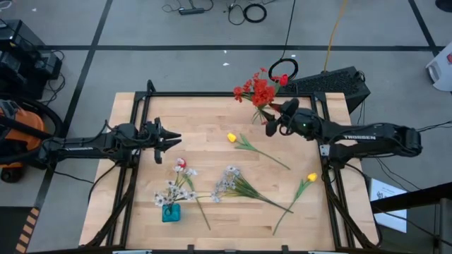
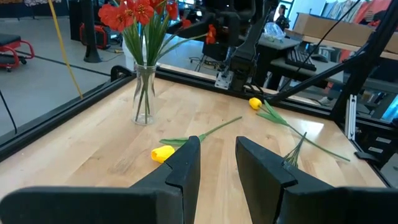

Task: Sort flowers into vase by color
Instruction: Put the red flowers into the transparent flower vase, then put the white flower into the blue flower vase

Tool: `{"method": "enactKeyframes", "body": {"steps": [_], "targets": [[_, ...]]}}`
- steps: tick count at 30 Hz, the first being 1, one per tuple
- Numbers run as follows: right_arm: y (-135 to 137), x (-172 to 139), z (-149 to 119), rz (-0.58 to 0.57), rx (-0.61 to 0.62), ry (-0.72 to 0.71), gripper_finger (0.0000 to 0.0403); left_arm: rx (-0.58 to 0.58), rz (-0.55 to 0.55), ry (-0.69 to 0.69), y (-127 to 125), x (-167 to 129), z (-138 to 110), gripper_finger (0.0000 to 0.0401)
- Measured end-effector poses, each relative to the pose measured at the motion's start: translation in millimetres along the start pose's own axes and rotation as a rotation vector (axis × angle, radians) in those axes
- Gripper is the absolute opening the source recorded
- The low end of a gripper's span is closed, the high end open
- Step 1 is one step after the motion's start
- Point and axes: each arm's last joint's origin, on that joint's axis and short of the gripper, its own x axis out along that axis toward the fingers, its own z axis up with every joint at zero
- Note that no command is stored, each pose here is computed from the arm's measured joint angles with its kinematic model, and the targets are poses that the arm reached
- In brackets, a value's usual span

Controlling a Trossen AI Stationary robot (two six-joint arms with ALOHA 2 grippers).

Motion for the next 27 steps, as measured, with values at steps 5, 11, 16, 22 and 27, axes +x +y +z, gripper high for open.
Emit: {"method": "enactKeyframes", "body": {"steps": [5,11,16,22,27], "targets": [[-1,-9,0,0.003,-0.002,0.035,0.0214,-0.001,0.005,0.028,0,0,-3,0.0109],[-4,-23,7,0.017,0.045,0.009,0.0197,-0.051,0.013,0.056,1,0,-5,0.0109],[-9,-36,12,0.019,0.065,0.0,0.0182,-0.051,0.015,0.056,1,0,-5,0.0109],[-16,-48,7,0.002,0.092,0.073,0.0153,0.002,0.074,0.06,3,0,-7,0.0109],[-21,-55,-3,-0.033,0.119,0.183,0.012,0.034,0.076,0.062,3,0,-7,0.0109]]}}
